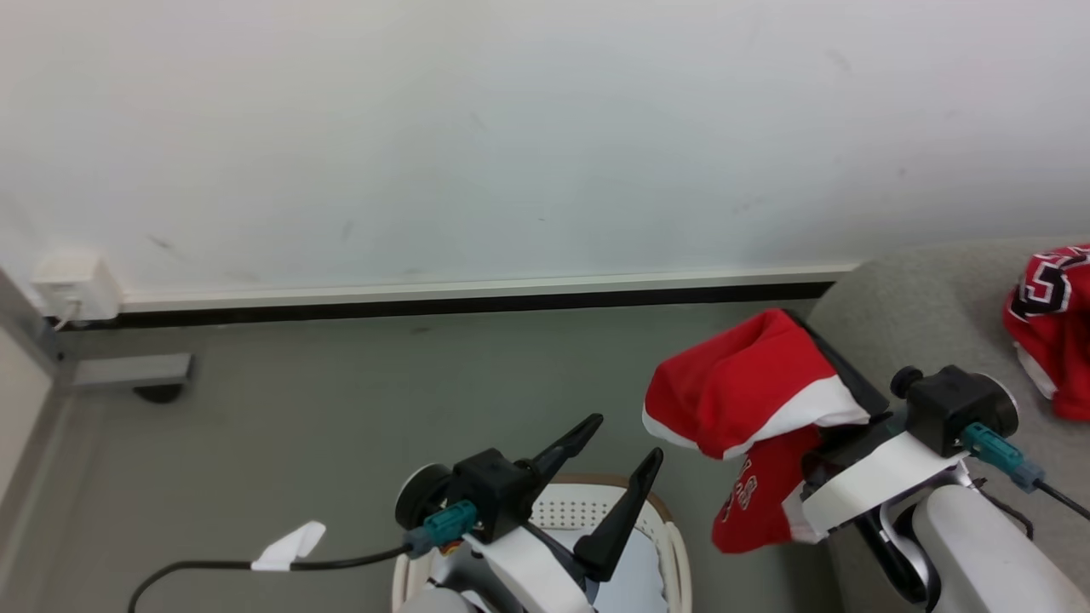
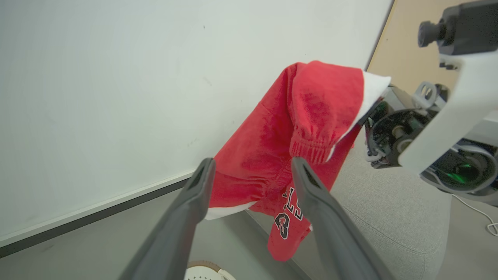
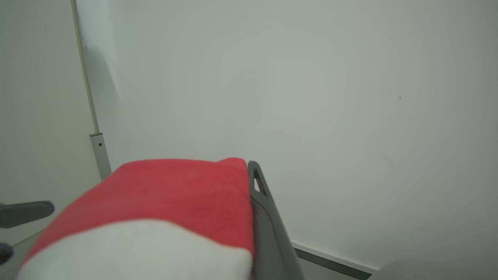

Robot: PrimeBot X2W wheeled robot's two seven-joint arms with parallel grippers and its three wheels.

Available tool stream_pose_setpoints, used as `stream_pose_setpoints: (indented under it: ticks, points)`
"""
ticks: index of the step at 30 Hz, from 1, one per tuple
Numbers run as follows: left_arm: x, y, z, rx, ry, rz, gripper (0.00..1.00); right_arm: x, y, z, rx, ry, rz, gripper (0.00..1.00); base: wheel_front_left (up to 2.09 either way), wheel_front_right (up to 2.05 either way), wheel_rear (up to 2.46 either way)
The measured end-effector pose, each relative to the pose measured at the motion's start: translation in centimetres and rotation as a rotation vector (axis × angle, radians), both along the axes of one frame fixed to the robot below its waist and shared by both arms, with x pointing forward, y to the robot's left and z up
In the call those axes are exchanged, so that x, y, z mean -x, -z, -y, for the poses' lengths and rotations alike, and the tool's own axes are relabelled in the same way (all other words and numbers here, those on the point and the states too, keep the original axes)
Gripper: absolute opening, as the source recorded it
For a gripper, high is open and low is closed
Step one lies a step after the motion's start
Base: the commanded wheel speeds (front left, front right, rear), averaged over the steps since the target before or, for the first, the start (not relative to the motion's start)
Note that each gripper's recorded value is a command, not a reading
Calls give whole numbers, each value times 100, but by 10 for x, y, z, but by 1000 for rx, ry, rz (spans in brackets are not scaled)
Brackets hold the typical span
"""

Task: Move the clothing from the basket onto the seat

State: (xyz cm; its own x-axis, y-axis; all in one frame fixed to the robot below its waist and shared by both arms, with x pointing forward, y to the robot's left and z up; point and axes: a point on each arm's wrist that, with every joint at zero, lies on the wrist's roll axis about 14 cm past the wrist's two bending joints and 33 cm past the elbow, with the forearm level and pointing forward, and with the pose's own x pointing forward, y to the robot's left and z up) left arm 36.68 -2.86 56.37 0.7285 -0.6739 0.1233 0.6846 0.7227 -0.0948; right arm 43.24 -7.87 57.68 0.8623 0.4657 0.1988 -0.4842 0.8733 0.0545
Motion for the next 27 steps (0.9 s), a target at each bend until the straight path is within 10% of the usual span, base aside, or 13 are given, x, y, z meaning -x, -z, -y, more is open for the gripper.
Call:
stream_pose_setpoints:
  ticks: [27]
  points:
    - [-30,28,119,96,363,-24,100,-39,-17,181,136,400,57,0,0,0,0]
